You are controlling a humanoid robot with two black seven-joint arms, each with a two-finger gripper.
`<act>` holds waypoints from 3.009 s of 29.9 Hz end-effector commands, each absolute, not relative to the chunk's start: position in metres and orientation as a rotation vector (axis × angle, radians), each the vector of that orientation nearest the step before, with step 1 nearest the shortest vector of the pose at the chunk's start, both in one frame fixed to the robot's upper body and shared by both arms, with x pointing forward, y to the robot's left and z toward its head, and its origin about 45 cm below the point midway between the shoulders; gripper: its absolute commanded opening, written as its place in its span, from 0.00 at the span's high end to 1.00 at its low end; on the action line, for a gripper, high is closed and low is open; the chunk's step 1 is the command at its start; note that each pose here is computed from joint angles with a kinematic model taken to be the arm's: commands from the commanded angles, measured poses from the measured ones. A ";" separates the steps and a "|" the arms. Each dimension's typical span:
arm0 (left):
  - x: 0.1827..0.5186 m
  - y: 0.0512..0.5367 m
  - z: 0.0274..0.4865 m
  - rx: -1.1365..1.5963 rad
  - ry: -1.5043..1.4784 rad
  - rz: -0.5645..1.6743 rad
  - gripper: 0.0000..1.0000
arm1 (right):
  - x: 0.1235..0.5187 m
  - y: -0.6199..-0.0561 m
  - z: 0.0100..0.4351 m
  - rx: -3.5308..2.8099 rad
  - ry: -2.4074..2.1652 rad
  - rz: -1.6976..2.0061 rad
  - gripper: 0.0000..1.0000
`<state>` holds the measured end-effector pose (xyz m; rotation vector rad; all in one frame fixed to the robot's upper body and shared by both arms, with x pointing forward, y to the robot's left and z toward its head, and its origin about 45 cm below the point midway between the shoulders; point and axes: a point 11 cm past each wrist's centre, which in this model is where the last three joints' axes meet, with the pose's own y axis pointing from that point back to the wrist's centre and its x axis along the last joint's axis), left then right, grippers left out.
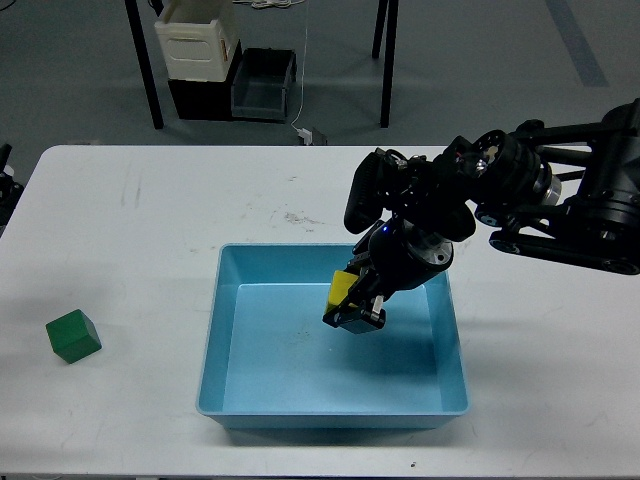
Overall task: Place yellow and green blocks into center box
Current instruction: 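Carry the yellow cube over the blue box and release it inside, then withdraw the right gripper up and away from the box, then lower the left gripper onto the green cube and close it, then lift the green cube with the left gripper and lower it into the box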
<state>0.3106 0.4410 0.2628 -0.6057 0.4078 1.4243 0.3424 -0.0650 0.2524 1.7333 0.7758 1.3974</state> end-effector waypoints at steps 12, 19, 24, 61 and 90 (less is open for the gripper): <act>0.310 0.446 0.316 0.527 -0.510 0.932 0.00 | 0.352 -0.084 0.227 1.821 0.680 1.293 0.03; 0.298 0.450 0.303 0.871 -0.694 0.694 0.00 | 0.390 -0.141 0.297 1.947 0.284 1.334 0.03; 0.275 0.450 0.274 1.146 -0.799 0.375 0.00 | 0.398 -0.197 0.313 2.052 -0.102 1.408 0.03; 0.258 0.435 0.187 1.311 -0.872 -0.029 0.00 | 0.366 -0.381 0.286 2.193 -1.303 0.932 0.03; 0.266 0.438 0.156 1.326 -0.845 -0.063 0.61 | 0.361 -0.385 0.275 2.168 -1.334 0.918 0.03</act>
